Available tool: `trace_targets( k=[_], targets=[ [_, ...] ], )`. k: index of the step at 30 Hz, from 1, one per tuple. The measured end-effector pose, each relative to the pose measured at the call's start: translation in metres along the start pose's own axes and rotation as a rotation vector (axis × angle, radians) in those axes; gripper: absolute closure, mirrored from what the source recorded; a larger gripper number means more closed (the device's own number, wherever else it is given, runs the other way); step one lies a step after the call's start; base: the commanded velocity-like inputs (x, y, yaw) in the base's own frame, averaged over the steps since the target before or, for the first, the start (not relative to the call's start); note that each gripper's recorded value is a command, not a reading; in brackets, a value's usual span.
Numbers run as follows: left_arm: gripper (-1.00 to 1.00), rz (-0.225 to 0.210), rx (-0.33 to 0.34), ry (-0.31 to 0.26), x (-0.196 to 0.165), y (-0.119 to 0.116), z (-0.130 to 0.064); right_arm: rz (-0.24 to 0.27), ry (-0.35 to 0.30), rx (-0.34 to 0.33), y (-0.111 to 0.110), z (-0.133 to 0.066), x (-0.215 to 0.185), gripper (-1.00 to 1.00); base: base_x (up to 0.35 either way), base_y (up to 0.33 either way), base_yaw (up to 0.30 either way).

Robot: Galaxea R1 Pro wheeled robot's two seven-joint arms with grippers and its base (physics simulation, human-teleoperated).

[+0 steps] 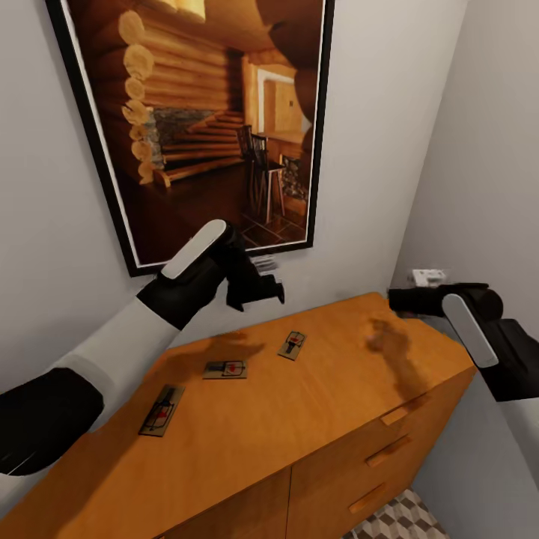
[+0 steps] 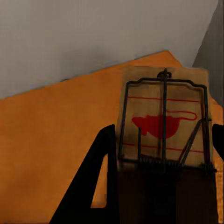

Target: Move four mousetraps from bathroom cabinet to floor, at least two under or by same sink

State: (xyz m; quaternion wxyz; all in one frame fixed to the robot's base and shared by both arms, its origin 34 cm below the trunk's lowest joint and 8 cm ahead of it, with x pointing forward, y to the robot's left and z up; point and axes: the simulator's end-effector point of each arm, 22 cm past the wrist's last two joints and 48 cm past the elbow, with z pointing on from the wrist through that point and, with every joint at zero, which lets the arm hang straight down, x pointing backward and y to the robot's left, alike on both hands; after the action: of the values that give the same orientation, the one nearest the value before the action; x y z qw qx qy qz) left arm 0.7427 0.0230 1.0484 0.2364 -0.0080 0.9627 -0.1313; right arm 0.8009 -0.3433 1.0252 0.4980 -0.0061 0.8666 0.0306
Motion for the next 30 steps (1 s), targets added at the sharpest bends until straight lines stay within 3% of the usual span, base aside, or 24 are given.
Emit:
trace_targets(
  k=[1,2,3,4,5,11,18,23,30],
  targets=[
    [-1.00,0.005,-0.017,0.005,0.001,0.002,0.002,0.000,0.000,-0.292,0.064,-0.009,0.000,1.00,0.000,0.000,0.000],
    [-1.00,0.013,-0.048,0.017,0.003,0.006,0.008,0.000,0.002,-0.613,0.127,-0.040,0.001,1.00,0.000,0.000,0.000],
    [-1.00,0.020,-0.074,0.031,0.006,0.008,0.013,0.002,0.004,-0.953,0.180,-0.092,0.001,1.00,0.000,0.000,0.000],
    [-1.00,0.022,-0.086,0.036,0.007,0.009,0.015,0.014,0.007,-1.261,0.211,-0.152,0.000,1.00,0.000,0.000,0.000],
    [-1.00,0.023,-0.103,0.047,0.009,0.011,0.019,0.008,0.007,-1.286,0.212,-0.156,0.002,1.00,0.000,0.000,0.000],
    [-1.00,-0.002,-0.179,0.090,0.014,0.032,0.034,0.030,0.021,-1.285,0.209,-0.150,0.005,1.00,0.000,0.000,0.000],
    [-1.00,-0.025,-0.256,0.093,0.002,0.051,0.032,0.046,0.031,-1.276,0.206,-0.144,0.007,1.00,0.000,0.000,0.000],
    [-1.00,-0.005,-0.346,0.106,0.007,0.072,0.042,0.050,0.030,-1.276,0.205,-0.144,0.007,1.00,0.000,0.000,0.000],
    [-1.00,0.024,-0.364,0.097,0.008,0.069,0.042,0.051,0.029,-1.276,0.205,-0.144,0.006,1.00,0.000,0.000,0.000]
  ],
)
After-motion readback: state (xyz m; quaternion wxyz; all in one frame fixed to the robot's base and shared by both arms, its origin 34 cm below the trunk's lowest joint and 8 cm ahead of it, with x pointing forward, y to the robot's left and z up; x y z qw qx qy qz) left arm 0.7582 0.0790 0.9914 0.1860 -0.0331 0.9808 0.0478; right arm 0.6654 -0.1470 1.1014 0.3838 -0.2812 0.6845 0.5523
